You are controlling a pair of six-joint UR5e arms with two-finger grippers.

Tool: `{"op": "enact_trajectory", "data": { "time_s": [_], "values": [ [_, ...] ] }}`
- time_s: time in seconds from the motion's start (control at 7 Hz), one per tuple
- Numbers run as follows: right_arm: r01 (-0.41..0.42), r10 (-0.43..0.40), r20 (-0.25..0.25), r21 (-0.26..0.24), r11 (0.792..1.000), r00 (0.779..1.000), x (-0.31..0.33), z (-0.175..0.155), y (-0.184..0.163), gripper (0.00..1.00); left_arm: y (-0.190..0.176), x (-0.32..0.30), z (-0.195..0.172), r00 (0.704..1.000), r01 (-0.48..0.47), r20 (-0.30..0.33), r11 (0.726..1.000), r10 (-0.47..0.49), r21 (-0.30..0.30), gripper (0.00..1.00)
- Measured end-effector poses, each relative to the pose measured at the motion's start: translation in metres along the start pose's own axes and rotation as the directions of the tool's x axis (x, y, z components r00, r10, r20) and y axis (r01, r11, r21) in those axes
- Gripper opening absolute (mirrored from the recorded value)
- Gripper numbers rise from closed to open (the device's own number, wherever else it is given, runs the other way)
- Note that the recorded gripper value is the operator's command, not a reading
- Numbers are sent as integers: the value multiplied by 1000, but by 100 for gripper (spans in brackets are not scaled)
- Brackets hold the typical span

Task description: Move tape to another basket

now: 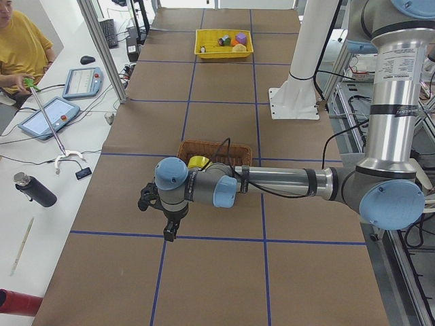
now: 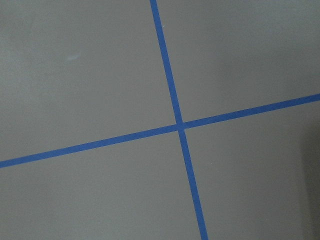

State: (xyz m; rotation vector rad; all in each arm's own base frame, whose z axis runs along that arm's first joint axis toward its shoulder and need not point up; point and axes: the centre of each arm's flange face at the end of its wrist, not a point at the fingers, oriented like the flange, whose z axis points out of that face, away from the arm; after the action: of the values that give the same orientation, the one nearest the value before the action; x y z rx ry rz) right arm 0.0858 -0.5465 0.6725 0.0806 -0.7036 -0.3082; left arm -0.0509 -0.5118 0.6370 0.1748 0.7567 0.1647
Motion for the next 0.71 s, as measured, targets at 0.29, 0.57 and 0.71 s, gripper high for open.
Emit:
{"op": "enact_trajectory", "data": {
  "time_s": [0.29,0.57,0.71],
  "values": [
    [-4,4,2,-3,1000,1000,1,3,3,100,0,0,0,1000,0,1,1000,0,-1,98],
    [-4,4,3,-4,1000,1000,1,3,4,100,0,0,1,1000,0,1,1000,0,-2,98],
    [-4,4,3,-4,1000,1000,1,3,4,100,0,0,1,1000,0,1,1000,0,-2,98]
  ]
}}
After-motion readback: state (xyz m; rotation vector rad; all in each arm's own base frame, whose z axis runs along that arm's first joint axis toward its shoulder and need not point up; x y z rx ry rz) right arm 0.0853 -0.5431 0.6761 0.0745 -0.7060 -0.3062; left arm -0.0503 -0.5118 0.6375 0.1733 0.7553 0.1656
